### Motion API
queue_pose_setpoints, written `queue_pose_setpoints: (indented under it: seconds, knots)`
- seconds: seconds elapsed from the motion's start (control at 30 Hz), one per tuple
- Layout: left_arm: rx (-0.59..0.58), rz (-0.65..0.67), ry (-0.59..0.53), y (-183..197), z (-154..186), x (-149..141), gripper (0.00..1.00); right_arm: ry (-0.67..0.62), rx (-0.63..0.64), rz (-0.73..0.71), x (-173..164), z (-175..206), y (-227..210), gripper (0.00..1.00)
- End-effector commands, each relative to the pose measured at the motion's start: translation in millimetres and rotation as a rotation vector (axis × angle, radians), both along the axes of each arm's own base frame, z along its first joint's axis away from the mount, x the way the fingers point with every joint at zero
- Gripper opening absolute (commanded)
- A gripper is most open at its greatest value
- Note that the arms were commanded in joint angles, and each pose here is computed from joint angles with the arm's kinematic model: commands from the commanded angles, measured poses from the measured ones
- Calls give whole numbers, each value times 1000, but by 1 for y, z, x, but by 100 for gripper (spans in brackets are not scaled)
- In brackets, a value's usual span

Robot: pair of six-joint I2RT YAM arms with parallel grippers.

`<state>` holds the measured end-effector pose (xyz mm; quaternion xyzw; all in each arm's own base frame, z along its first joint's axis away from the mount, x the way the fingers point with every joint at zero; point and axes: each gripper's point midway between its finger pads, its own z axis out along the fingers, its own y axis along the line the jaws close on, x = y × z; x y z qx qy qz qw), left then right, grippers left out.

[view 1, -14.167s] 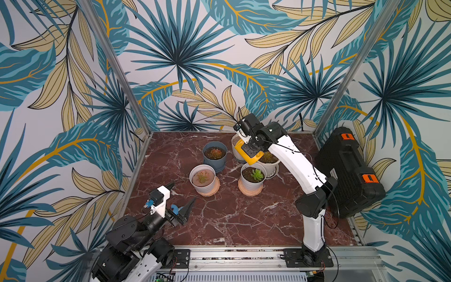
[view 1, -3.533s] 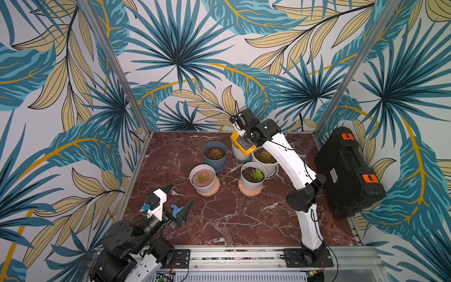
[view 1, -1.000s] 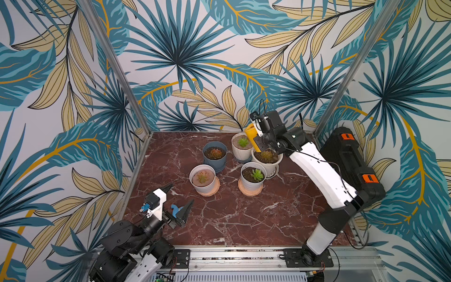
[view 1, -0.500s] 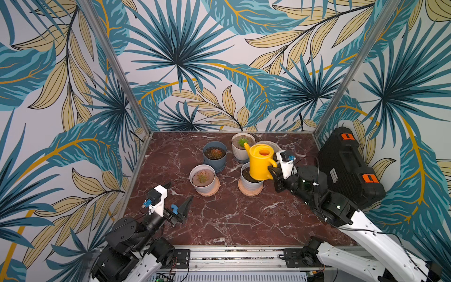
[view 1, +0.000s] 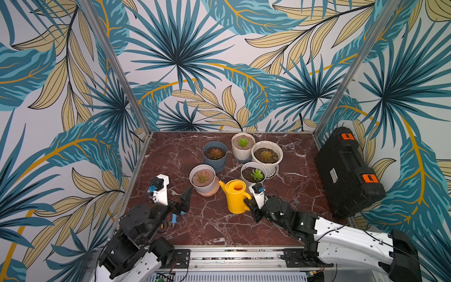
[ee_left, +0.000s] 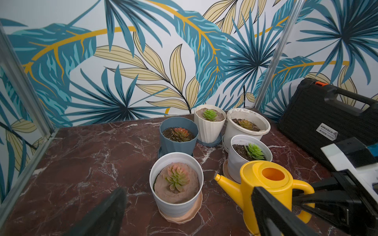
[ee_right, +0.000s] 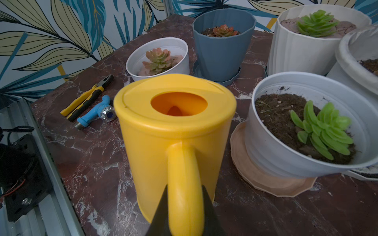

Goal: Water the succulent around the soil edge
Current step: Place the watering can at the center of the board.

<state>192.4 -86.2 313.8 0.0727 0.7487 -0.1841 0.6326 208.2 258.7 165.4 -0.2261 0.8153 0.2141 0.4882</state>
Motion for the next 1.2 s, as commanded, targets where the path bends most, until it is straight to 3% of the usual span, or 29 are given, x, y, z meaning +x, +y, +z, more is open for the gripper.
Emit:
queue_pose_setpoints:
  seconds: [0.0,0.43,0.57,0.7,0.97,1.17]
  knots:
    - [-87,54,30,3,-2,8,100,-71,116,-160,19,11,0,0]
    - [-103,52,110,-5,-26,14,98,-162,-22,-367,15,-37,30,0]
    - [-86,49,122,-5,-32,14,97,-139,-48,-381,12,-48,38,14]
    - [-74,33,143,-10,-41,16,97,-105,-75,-371,7,-62,54,35]
    - [-55,-40,178,-24,-54,14,97,-39,-72,-331,-5,-63,68,54]
    - [-63,-111,173,-33,-61,6,97,-15,-74,-196,-19,-36,74,65]
